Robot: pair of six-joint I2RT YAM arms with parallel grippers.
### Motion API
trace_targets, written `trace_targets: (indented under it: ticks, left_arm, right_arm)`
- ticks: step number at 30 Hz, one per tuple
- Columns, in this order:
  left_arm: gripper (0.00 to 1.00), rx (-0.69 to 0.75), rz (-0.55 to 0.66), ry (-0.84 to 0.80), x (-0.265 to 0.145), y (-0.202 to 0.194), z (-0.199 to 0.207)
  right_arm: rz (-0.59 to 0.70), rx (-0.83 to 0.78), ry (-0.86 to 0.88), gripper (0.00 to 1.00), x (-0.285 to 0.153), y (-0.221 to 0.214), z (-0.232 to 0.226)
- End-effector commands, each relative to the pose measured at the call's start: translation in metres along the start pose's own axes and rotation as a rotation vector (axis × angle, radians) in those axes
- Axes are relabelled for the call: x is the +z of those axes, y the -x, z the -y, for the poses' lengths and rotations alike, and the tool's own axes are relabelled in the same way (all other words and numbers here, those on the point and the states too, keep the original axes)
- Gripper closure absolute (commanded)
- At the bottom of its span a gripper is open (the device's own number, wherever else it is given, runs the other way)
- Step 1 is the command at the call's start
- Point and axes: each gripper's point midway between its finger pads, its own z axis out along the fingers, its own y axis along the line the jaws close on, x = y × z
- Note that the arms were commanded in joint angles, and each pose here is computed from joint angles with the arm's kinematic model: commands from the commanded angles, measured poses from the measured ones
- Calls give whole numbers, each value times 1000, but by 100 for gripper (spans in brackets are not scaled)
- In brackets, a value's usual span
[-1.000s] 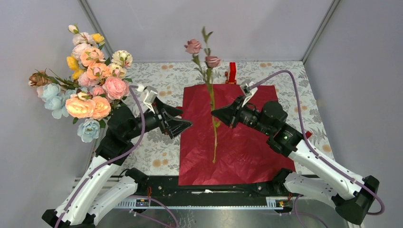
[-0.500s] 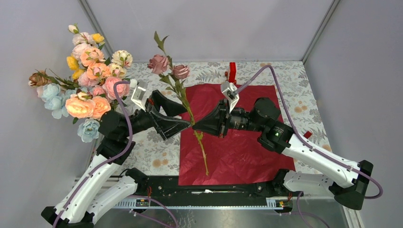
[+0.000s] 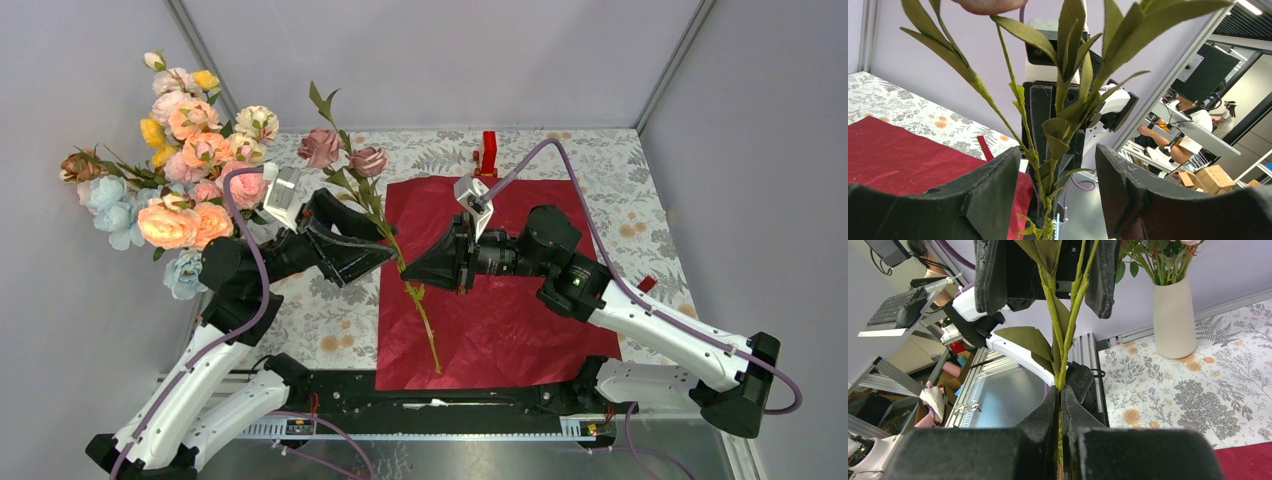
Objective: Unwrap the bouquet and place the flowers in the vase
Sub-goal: Pick up the fake flower from the wrapping paper.
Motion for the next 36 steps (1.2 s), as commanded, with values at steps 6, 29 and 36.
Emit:
trace_targets:
  ticks: [6, 29, 36]
  left_arm:
    - [55, 21, 43, -20, 7, 17, 8]
    - [100, 230, -110, 212, -3, 8, -32]
    - [100, 438, -316, 562, -37, 1, -103]
  right_arm:
    - [32, -61, 43, 100, -1, 19, -17]
    - [92, -78, -210, 48, -22, 17, 22]
    - [115, -61, -554, 19, -55, 10, 76]
